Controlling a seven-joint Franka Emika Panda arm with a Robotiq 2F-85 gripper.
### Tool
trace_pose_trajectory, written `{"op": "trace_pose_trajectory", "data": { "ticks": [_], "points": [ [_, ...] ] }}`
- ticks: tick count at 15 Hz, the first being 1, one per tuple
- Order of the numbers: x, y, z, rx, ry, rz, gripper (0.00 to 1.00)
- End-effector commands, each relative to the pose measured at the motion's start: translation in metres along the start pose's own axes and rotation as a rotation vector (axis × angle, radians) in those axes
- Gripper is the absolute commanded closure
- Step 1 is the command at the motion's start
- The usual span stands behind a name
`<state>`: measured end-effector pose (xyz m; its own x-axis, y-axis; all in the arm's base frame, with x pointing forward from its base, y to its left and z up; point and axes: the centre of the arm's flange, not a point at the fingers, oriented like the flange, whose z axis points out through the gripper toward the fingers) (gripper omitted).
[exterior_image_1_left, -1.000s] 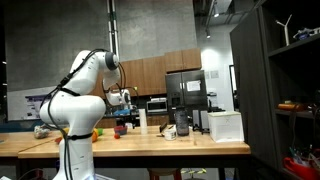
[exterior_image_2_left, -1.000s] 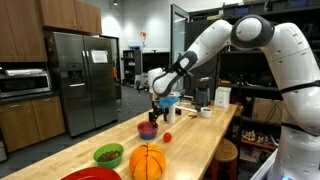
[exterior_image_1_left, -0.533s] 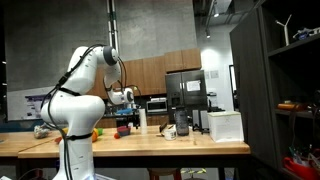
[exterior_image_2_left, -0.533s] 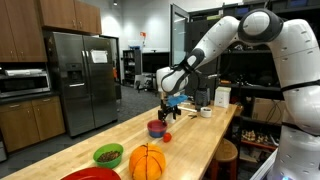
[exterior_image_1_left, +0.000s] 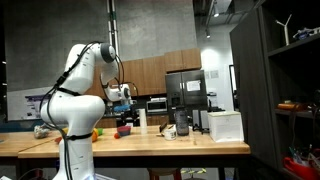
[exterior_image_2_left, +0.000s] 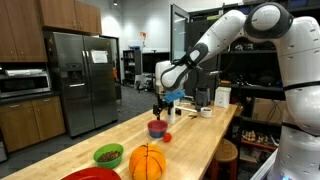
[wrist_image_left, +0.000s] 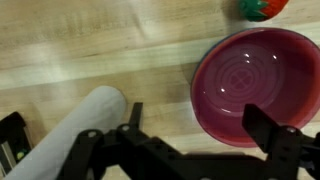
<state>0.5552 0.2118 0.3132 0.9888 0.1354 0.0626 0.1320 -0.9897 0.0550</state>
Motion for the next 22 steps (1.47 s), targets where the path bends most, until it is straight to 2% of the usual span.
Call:
{"op": "trace_pose_trajectory", "data": {
  "ticks": [1, 11, 22],
  "points": [
    [-0.001, -0.025, -0.024, 0.007, 0.059, -0.048, 0.0],
    [0.021, -0.128, -0.06, 0.076, 0.122, -0.255, 0.0],
    [0.015, -0.244, -0.042, 0.209, 0.079, -0.608, 0.0]
  ]
}}
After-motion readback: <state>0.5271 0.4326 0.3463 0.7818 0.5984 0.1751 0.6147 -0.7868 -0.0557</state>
